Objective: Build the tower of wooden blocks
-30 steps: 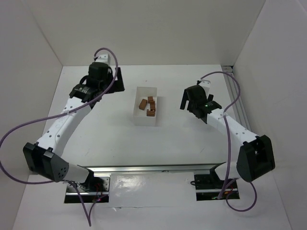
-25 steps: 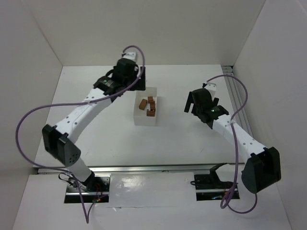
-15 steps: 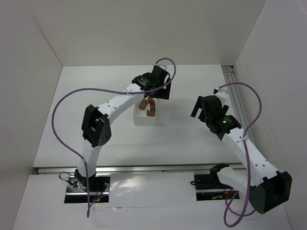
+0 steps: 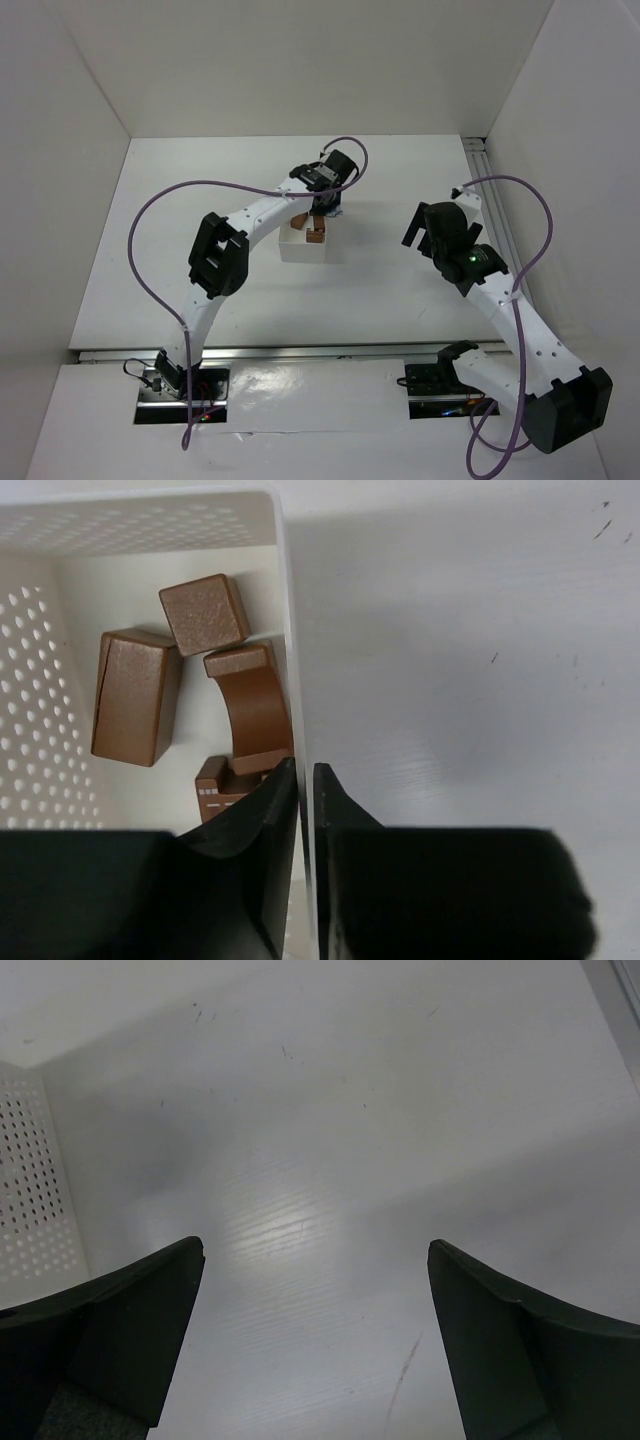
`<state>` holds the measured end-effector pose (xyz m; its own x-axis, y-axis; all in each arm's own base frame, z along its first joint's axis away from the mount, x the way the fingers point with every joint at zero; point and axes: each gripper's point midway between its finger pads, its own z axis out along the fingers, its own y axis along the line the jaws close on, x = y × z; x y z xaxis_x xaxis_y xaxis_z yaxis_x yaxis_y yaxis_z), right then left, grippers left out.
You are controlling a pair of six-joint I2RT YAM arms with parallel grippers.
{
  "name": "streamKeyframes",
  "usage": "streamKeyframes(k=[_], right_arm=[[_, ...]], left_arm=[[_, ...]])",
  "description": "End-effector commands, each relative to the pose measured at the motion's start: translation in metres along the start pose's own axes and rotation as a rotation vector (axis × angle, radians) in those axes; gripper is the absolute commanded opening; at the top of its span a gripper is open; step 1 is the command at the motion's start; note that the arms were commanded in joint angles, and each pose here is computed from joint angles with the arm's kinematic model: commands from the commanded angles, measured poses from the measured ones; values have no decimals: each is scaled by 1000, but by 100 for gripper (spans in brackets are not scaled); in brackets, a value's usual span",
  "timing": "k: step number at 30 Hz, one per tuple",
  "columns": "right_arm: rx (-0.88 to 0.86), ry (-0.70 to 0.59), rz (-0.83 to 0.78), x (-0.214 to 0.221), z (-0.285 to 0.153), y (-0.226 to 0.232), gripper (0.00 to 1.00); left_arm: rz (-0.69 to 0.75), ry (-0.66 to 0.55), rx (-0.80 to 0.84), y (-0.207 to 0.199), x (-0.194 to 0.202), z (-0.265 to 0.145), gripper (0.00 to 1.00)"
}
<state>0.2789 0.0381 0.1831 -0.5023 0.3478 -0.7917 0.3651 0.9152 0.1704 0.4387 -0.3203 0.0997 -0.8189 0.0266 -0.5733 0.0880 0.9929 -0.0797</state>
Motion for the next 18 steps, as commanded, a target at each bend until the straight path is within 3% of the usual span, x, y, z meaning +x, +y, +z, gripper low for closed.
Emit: streamKeyframes(k=[1, 7, 11, 12, 18], right_arm=[[21, 14, 4, 6, 2, -5, 100], [14, 21, 4, 7, 4, -3, 100], [11, 33, -10, 9, 5, -2, 100], [6, 26, -5, 6, 4, 0, 100], [-1, -5, -10, -8, 0, 3, 100]], left_arm=[[-26, -17, -2, 0, -4, 0, 23], [3, 6, 0, 1, 2, 3, 24], [6, 16, -6, 2, 5, 5, 5], [2, 11, 12, -1, 2, -1, 0], [60, -44, 234, -28, -30, -74, 0]])
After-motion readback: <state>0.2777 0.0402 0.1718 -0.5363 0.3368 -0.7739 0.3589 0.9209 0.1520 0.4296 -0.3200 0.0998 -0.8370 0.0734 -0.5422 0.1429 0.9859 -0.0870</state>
